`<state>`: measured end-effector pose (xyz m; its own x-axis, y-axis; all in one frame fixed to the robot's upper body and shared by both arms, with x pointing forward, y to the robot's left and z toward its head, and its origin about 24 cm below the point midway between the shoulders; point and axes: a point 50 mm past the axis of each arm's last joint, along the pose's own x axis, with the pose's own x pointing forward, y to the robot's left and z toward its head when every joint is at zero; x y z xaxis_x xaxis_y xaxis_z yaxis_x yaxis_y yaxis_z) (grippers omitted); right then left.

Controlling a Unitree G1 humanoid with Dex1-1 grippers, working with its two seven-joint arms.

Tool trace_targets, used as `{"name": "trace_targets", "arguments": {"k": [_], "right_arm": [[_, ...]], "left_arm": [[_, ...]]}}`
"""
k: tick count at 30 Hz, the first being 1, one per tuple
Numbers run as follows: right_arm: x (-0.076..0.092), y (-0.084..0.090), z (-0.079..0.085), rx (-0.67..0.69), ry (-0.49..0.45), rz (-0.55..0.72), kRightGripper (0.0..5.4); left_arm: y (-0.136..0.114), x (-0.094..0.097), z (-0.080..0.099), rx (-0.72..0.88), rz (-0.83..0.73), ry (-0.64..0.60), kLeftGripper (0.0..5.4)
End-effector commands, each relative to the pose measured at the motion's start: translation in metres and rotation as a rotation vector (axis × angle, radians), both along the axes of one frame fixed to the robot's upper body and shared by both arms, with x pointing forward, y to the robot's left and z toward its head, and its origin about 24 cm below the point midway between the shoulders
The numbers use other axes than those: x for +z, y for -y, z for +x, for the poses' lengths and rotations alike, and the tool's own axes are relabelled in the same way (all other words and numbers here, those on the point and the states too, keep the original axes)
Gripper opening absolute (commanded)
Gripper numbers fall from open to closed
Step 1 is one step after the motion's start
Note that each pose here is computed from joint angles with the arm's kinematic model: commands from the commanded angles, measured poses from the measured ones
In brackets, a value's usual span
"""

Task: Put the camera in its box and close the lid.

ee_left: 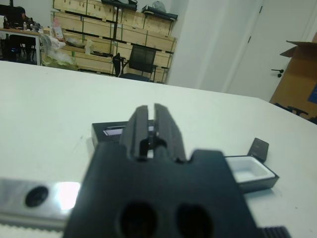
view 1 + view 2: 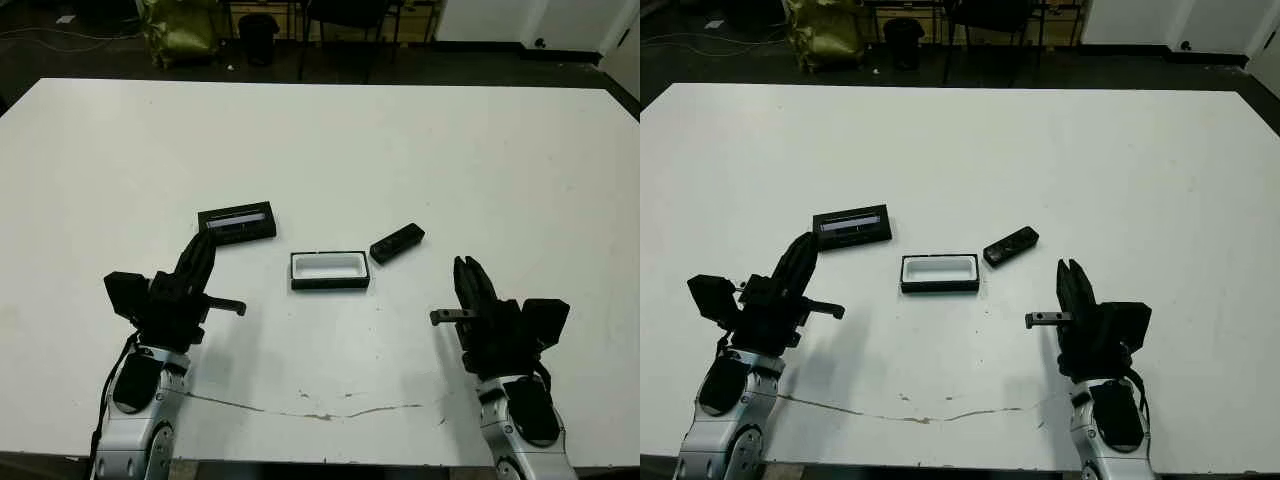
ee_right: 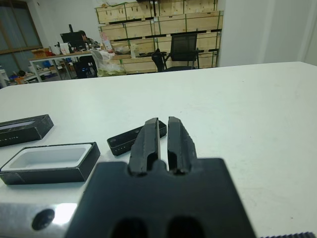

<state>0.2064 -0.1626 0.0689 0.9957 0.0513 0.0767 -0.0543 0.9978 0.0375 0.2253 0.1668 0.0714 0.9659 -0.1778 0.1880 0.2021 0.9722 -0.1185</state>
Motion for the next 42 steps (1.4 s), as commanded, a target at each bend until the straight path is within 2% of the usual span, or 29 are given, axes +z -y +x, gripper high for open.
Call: {"name": "trace_targets", "arguments": {"k": [1, 20, 25, 27, 30, 35, 36, 39, 42], "right_arm": [[-0.005, 0.001, -0.001, -0.002, -0.025, -0.011, 0.00], [-0.002, 0.002, 0.001, 0.017, -0.014, -0.016, 0.00], [0.007, 0.007, 0.008, 0.041, 0.022, -0.060, 0.00], [0.019, 0.012, 0.017, 0.046, 0.058, -0.130, 0.00], [0.047, 0.024, 0.037, 0.093, 0.141, -0.226, 0.00], [0.100, 0.040, 0.084, 0.143, 0.226, -0.427, 0.00], [0.111, 0.042, 0.095, 0.148, 0.238, -0.501, 0.00], [0.132, 0.044, 0.122, 0.172, 0.243, -0.663, 0.00], [0.144, 0.042, 0.147, 0.213, 0.200, -0.764, 0.00]], "left_arm": [[-0.003, -0.006, -0.002, -0.003, 0.009, -0.038, 0.01], [-0.001, -0.007, -0.002, -0.002, 0.014, -0.048, 0.01], [0.000, -0.007, -0.002, -0.005, 0.004, -0.047, 0.01], [0.000, -0.006, -0.002, 0.003, 0.019, -0.041, 0.01], [0.001, -0.006, -0.002, 0.011, 0.022, -0.042, 0.01], [0.001, -0.005, -0.002, 0.016, 0.030, -0.034, 0.01], [0.001, -0.005, -0.001, 0.013, 0.029, -0.033, 0.01], [0.001, -0.005, -0.001, 0.014, 0.024, -0.036, 0.01], [0.001, -0.005, -0.002, 0.019, 0.025, -0.040, 0.01]]}}
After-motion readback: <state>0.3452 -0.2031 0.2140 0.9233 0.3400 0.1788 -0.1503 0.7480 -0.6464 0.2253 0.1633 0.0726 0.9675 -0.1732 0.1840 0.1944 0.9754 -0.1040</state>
